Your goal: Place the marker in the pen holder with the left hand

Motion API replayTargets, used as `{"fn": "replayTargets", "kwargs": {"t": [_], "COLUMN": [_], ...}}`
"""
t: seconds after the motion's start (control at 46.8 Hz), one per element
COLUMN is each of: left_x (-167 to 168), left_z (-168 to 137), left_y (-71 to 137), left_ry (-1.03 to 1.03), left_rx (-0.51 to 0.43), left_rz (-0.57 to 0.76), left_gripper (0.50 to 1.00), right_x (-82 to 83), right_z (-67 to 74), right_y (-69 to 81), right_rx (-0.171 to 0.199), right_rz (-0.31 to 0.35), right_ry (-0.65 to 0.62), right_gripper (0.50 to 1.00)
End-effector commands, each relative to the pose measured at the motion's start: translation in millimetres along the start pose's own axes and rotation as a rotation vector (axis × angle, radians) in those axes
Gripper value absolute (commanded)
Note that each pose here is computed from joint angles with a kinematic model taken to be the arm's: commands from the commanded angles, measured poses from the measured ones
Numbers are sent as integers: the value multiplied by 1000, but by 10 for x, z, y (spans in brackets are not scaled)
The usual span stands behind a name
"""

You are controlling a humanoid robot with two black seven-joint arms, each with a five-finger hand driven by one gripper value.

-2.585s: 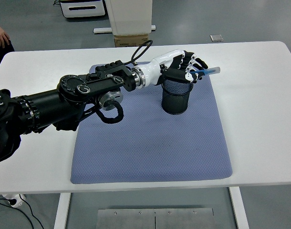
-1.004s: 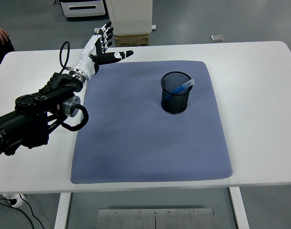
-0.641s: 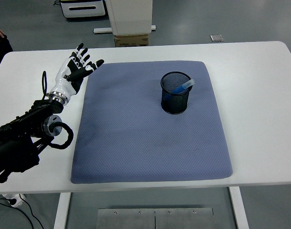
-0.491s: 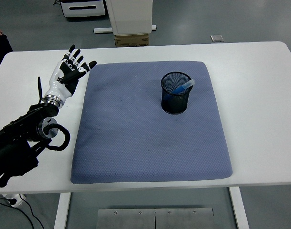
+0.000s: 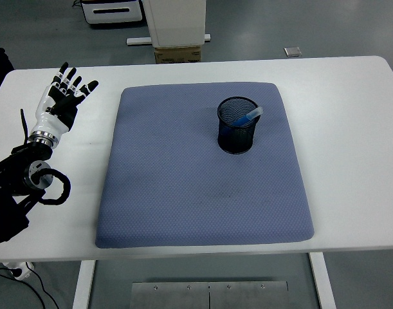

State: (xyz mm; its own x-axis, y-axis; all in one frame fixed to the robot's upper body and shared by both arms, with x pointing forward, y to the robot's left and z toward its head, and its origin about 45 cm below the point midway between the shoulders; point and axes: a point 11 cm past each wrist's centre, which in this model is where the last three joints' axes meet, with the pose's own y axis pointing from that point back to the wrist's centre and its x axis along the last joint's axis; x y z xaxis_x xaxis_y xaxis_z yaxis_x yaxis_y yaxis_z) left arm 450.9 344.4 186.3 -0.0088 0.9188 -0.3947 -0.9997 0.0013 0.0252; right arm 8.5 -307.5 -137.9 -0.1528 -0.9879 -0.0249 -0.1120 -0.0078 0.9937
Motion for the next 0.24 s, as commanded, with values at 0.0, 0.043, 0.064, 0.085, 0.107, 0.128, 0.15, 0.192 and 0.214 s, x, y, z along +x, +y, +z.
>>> {"fn": "replayTargets", "kwargs": {"t": [0.0,0.043,0.064,0.085,0.107,0.128,0.15,0.192,0.214], "left_x": [104,132,145,160,178,199,214,241,249], "left_z": [18,35,40,56,59,81,99,130,138], "left_y": [41,47,53,55,63,66,68,71,70], "left_ry": [-10,-13,-14,-16,-16,-19,-21,-21,-18], "left_rx": [0,-2,-2,-4,-3,-6,-9,-14,-15], "left_rz": [13,16,16,16,17,18,17,19,22], "left_gripper": [1000,1000,1000,1000,1000,1000,1000,1000,1000], "right_x": [-4,1,-4,1,1,1,2,2,2], "right_z": [0,2,3,3,2,-1,-2,-4,-4], "right_y": [0,0,0,0,0,0,0,0,0], "right_rx": [0,-2,-3,-3,-1,-1,0,0,0], "right_rz": [-1,0,-1,0,0,1,1,1,1], "right_ry": [-1,-4,-4,-4,-6,-9,-10,-13,-13], "right_gripper": [1000,1000,1000,1000,1000,1000,1000,1000,1000]}}
